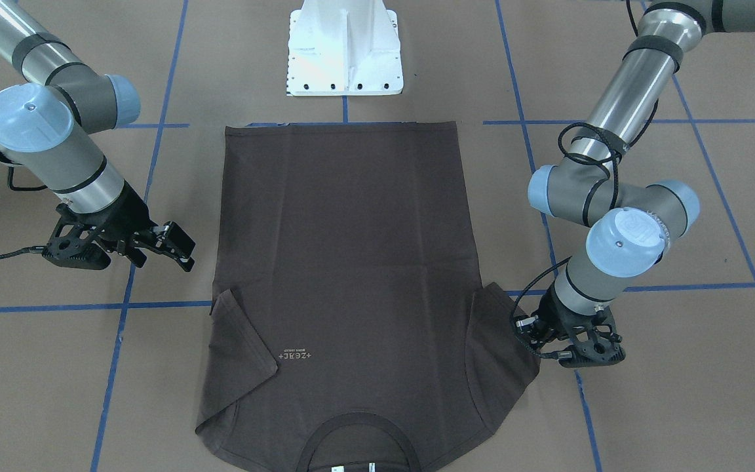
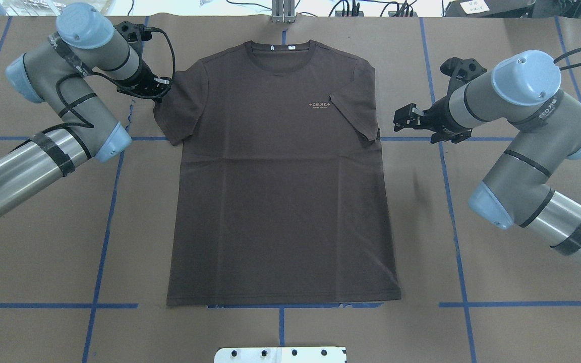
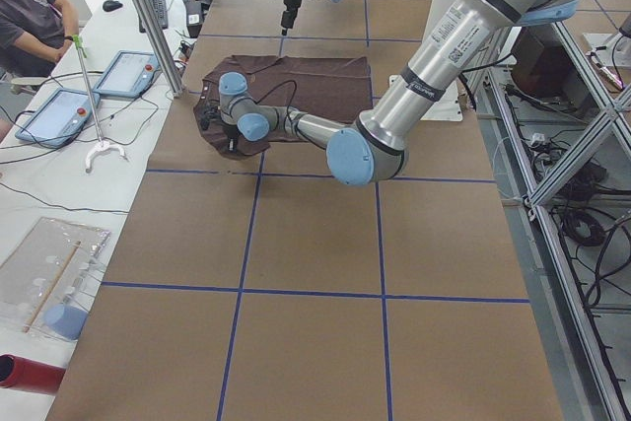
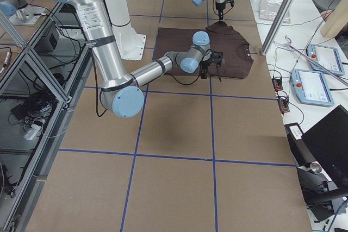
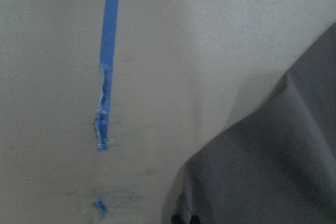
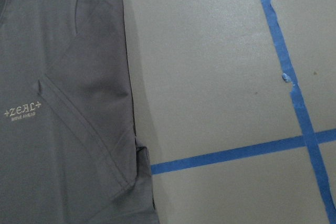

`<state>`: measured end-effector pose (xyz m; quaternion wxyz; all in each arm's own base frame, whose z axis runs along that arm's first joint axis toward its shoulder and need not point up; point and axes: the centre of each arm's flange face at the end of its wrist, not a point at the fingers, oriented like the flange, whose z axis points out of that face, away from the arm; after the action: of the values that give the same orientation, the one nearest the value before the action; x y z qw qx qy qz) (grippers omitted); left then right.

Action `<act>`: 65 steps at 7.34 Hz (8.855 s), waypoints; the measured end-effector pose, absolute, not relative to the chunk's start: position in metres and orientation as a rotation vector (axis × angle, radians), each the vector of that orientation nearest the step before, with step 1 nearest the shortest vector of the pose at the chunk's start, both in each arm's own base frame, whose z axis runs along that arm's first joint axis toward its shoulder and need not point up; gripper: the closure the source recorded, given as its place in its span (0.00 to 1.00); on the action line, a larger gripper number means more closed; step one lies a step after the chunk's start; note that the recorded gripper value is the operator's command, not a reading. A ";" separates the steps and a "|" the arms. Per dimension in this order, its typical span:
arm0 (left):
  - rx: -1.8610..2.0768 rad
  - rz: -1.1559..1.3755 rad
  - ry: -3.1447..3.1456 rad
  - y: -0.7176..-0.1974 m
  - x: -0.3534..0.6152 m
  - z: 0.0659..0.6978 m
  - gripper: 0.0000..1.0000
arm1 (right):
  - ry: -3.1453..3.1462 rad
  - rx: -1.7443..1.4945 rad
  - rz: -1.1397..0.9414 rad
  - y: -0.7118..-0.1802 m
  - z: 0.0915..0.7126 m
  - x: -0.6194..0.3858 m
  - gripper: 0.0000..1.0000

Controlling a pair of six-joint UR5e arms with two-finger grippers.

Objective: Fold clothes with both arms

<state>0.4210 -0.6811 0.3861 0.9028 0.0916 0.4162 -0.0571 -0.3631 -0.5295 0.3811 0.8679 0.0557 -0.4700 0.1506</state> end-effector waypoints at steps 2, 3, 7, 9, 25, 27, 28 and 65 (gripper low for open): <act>0.173 -0.173 0.888 -0.683 0.430 0.332 1.00 | -0.986 0.117 0.314 -0.529 0.380 -0.363 0.00; 0.158 -0.196 0.901 -0.681 0.444 0.313 1.00 | -0.985 0.117 0.314 -0.529 0.380 -0.363 0.00; 0.131 -0.273 0.901 -0.681 0.492 0.279 1.00 | -0.985 0.115 0.313 -0.529 0.381 -0.364 0.00; 0.149 -0.277 0.896 -0.678 0.504 0.280 0.38 | -0.984 0.115 0.313 -0.529 0.381 -0.364 0.00; 0.153 -0.269 1.141 -0.495 0.441 0.257 0.10 | -0.837 -0.036 0.679 -0.198 0.375 -0.482 0.60; 0.152 -0.270 1.141 -0.495 0.442 0.257 0.10 | -0.825 -0.043 0.689 -0.194 0.376 -0.482 1.00; 0.152 -0.270 1.141 -0.495 0.442 0.257 0.10 | -0.822 -0.044 0.691 -0.194 0.375 -0.481 1.00; -0.072 -0.379 0.934 -0.257 0.440 0.267 1.00 | -0.956 -0.045 0.660 -0.235 0.290 -0.394 1.00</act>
<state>0.4402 -0.2568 0.2672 0.8751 -0.0344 0.4472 -0.1817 -0.3941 -0.2346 0.2902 0.8357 -0.0213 -0.4516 0.3119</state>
